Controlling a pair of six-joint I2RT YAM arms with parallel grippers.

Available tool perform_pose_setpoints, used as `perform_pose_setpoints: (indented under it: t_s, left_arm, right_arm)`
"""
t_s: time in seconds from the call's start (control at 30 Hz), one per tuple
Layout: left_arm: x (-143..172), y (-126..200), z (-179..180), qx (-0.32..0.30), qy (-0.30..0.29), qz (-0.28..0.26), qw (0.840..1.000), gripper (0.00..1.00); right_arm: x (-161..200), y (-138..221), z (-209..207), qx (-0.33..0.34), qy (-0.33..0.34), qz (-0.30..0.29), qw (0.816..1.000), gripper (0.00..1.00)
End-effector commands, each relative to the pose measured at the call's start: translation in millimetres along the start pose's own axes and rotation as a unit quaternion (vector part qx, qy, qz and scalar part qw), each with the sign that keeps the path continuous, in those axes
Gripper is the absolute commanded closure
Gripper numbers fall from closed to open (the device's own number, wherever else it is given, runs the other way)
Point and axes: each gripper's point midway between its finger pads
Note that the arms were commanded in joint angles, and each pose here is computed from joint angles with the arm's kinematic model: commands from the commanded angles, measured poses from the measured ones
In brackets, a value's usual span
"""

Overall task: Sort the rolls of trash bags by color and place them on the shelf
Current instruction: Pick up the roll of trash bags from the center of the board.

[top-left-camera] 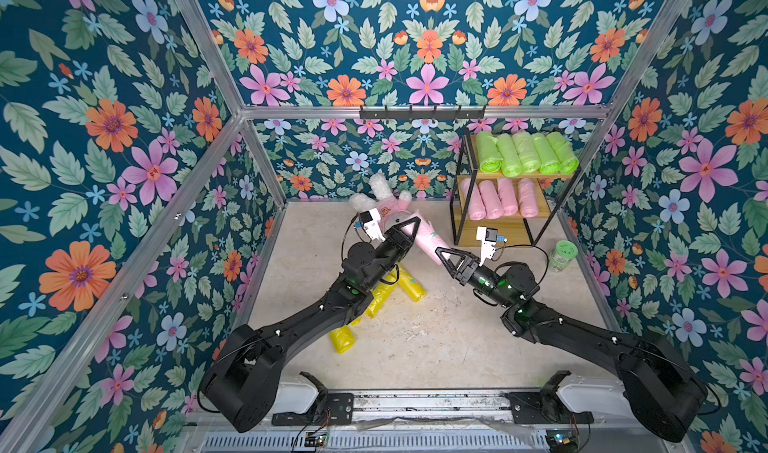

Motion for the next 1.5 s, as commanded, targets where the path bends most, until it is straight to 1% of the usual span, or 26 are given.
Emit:
perform_pose_setpoints:
  t_s: [0.0,0.17,0.23,0.47,0.53,0.7,0.8,0.97,1.07,1.17,1.23,1.33,1.47]
  left_arm:
    - [-1.8,0.8,-14.0,0.03,-0.001,-0.002,1.0,0.61]
    - [-1.2,1.0,-5.5,0.012,-0.023,-0.001,1.0,0.4]
    - [-1.9,2.3,-1.3,0.003,-0.037,-0.004,0.999,0.34]
    - [-4.4,8.5,19.8,-0.039,-0.073,-0.003,0.997,0.18]
    - [-6.4,11.6,26.0,-0.05,-0.085,-0.003,0.995,0.15]
    - [-13.8,17.6,40.6,-0.092,-0.141,0.004,0.986,0.12]
    - [-13.8,18.2,46.4,-0.117,-0.186,0.021,0.975,0.12]
    - [-11.5,18.9,53.4,-0.157,-0.267,0.063,0.949,0.13]
    - [-8.9,19.0,52.1,-0.165,-0.304,0.087,0.934,0.12]
    - [-8.6,18.4,48.5,-0.166,-0.329,0.1,0.924,0.13]
    - [-9.4,17.9,46.5,-0.167,-0.338,0.103,0.92,0.13]
    - [-8.7,17.4,44.5,-0.165,-0.344,0.107,0.918,0.13]
    - [-4.6,15.3,45.3,-0.158,-0.341,0.115,0.919,0.14]
  right_arm:
    - [-7.2,3.0,7.1,-0.01,0.003,-0.013,1.0,0.61]
    - [-14.8,9.2,-2.9,0.013,0.013,-0.018,1.0,0.68]
    - [-17.0,10.9,-6.9,0.021,0.015,-0.018,1.0,0.69]
    - [-31.2,26.9,-15.8,0.046,0.025,-0.027,0.998,0.73]
    - [-37.3,33.6,-21.3,0.061,0.03,-0.031,0.997,0.73]
    - [-53.6,54.4,-41.8,0.112,0.04,-0.035,0.992,0.74]
    - [-68.0,71.3,-54.5,0.144,0.045,-0.045,0.988,0.74]
    - [-97.6,106.3,-73.7,0.206,0.058,-0.075,0.974,0.75]
    - [-113.8,127.2,-83.2,0.24,0.062,-0.097,0.964,0.75]
    - [-127.9,145.5,-92.7,0.269,0.062,-0.118,0.954,0.75]
    - [-134.9,155.0,-98.3,0.284,0.061,-0.128,0.948,0.75]
    - [-144.8,166.3,-104.6,0.302,0.064,-0.141,0.941,0.75]
    - [-160.8,179.3,-110.1,0.326,0.072,-0.162,0.929,0.75]
Point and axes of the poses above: each gripper's point midway between its finger pads, its own y axis back along the fingers, its own z axis along the line the jaws close on, x = y × z, and after that the axes turned 1 degree about -y, right-handed
